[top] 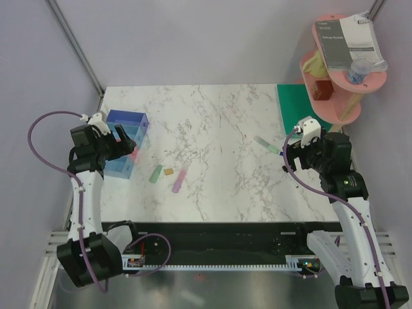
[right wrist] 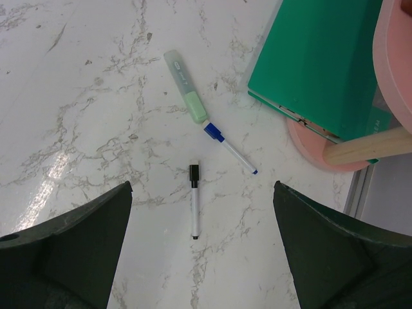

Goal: Sort the stationery into containers
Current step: Move the storage box to the center of the board.

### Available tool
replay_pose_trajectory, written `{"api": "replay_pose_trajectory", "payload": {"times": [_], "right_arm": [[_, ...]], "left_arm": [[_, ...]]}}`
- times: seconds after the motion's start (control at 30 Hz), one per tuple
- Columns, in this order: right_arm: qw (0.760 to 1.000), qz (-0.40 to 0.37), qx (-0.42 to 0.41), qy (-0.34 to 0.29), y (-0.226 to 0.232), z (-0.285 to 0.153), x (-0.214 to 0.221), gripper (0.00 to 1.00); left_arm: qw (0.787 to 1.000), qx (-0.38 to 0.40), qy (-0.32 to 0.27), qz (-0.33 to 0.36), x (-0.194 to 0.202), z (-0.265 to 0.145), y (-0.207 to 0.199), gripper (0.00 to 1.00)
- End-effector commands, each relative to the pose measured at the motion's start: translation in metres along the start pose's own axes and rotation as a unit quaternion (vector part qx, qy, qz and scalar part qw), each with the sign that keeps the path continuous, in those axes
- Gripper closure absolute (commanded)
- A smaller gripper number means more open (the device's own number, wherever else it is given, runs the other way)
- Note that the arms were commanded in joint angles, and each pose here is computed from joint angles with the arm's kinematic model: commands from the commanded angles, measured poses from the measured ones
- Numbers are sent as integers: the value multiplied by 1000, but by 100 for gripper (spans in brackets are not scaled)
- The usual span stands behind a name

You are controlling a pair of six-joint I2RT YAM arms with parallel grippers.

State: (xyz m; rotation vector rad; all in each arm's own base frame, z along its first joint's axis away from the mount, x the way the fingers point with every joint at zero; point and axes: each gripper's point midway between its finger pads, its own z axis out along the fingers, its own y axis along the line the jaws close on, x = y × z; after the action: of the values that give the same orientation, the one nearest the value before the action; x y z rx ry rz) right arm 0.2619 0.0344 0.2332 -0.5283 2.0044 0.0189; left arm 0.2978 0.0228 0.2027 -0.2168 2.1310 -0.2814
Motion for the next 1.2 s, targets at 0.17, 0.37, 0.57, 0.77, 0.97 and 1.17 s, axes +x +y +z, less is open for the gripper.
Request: {"api": "replay_pose_trajectory", "payload": {"times": [0.17,0.37,0.57,0.77,0.97,1.17], "right_arm": [[1000,-16,-7,-23,-1,-7,-18,2],[1000,-20,-9,-17,-1,-4,-15,2],[999,-28,-11,-14,0,0,-12,2],[999,-32,-11,-7,-1,4,-5,2],[1000,-28,-14,-5,2,8,0,2],[999,-30,-13,-4,2,8,2,2]], "left_arm": [[992,-63,-19,-104,-52,72,39,13],[987,-86,2,-135,-58,106,57,14],[980,-120,31,-155,-47,129,76,18],[975,-140,60,-163,-29,140,87,20],[970,-154,87,-169,-15,149,94,22],[965,-161,120,-167,0,167,100,29]]}}
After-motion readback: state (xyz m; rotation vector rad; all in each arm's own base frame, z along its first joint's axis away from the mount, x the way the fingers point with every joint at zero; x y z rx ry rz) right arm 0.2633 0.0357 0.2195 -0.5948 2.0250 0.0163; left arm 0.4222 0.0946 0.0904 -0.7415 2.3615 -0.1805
